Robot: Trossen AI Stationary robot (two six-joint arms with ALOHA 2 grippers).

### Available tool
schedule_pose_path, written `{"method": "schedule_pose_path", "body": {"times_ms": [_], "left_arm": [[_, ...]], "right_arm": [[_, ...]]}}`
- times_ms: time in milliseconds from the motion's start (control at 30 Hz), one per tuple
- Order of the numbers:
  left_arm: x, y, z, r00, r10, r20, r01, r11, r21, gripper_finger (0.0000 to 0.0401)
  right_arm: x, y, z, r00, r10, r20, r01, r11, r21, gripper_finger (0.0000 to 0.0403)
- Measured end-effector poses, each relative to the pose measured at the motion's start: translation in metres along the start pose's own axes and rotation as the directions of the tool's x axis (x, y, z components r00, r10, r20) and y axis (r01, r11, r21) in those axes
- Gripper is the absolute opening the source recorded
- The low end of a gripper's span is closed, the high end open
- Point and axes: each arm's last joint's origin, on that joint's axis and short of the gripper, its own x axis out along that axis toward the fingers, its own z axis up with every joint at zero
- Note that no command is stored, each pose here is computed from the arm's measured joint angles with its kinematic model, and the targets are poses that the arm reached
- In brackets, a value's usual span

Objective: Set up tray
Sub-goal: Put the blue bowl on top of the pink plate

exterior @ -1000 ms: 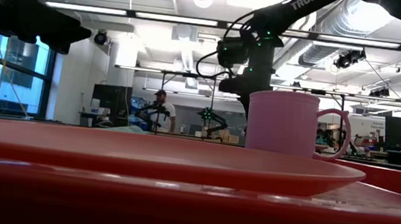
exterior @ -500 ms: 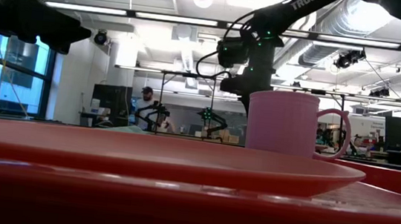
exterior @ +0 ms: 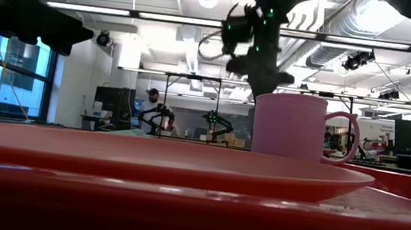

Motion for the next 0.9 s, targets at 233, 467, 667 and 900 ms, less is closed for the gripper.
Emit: {"method": "schedule_pose_path", "body": {"times_ms": [233,467,667,900], "left_arm": [[0.0,0.0,0.0,1.0,0.0,0.0,0.0,1.0,0.0,0.0193],[0.0,0.0,0.0,1.0,0.0,0.0,0.0,1.0,0.0,0.0193],[0.0,0.0,0.0,1.0,0.0,-0.003,0.0,1.0,0.0,0.0193],[0.0,0.0,-0.001,1.0,0.002,-0.009,-0.002,1.0,0.0,0.0193]], "right_arm": [[-0.059,0.009,0.006,0.988,0.06,0.144,-0.056,0.998,-0.03,0.0],[-0.105,0.046,-0.012,0.954,0.178,0.243,-0.151,0.981,-0.124,0.0],[-0.131,0.084,-0.04,0.923,0.262,0.281,-0.217,0.959,-0.183,0.0],[-0.143,0.13,-0.08,0.904,0.335,0.266,-0.282,0.934,-0.219,0.0]]}}
